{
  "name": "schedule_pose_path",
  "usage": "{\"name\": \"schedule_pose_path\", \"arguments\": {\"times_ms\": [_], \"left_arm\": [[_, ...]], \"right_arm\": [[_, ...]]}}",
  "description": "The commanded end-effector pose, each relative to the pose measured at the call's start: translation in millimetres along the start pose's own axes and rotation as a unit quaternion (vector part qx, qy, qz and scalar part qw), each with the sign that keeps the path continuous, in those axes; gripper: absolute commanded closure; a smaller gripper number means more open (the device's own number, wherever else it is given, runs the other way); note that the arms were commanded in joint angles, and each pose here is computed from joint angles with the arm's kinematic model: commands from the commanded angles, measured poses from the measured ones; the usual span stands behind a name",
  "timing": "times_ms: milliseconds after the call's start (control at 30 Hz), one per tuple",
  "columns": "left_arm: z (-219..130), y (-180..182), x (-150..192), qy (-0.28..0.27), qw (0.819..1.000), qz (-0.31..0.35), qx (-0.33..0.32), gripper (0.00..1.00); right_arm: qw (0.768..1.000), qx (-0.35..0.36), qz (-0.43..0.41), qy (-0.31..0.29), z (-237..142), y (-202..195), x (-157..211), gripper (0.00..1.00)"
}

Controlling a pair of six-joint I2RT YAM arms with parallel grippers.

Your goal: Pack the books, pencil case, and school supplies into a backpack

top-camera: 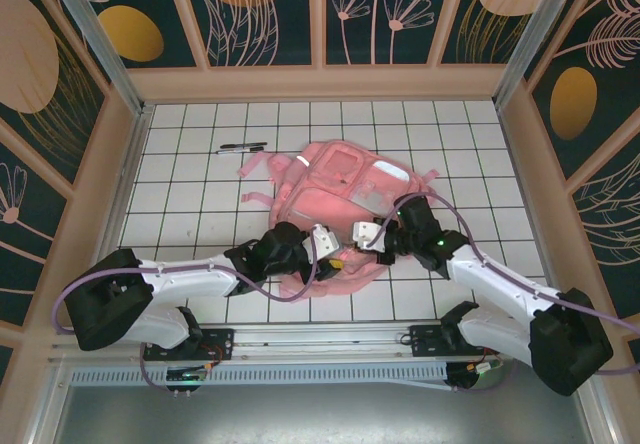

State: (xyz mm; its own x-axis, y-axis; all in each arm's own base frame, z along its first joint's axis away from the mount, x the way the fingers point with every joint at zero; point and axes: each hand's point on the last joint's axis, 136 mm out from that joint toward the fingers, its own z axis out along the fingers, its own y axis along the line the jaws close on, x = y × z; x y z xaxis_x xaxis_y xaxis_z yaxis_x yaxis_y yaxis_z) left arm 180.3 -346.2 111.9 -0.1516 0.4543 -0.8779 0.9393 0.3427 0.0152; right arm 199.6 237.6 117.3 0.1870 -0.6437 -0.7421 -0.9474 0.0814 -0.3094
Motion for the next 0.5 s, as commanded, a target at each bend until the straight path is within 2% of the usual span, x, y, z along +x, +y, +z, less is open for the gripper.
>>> {"name": "schedule_pose_path", "arguments": {"times_ms": [0, 133, 233, 333, 400, 467], "left_arm": [[1, -3, -24, -0.044, 0.999, -0.027, 0.01, 0.52], [-6, -11, -34, -0.061, 0.997, -0.042, 0.03, 0.5], [-14, -5, -42, -0.074, 0.996, -0.054, 0.01, 0.49], [-13, 1, -38, -0.063, 0.996, -0.06, -0.006, 0.51], [-8, 2, -34, -0.052, 0.996, -0.066, -0.008, 0.54], [-4, 7, -30, -0.043, 0.996, -0.074, -0.021, 0.61]], "right_arm": [[0.994, -0.017, 0.024, -0.104, -7, -9, -63, 1.0], [0.993, -0.005, 0.059, -0.1, -3, -15, -66, 1.0], [0.991, 0.009, 0.098, -0.094, 0, -25, -67, 1.0], [0.987, 0.015, 0.128, -0.1, 1, -29, -74, 1.0], [0.983, 0.015, 0.147, -0.111, 3, -28, -83, 1.0], [0.981, 0.008, 0.154, -0.115, 5, -24, -88, 1.0]]}}
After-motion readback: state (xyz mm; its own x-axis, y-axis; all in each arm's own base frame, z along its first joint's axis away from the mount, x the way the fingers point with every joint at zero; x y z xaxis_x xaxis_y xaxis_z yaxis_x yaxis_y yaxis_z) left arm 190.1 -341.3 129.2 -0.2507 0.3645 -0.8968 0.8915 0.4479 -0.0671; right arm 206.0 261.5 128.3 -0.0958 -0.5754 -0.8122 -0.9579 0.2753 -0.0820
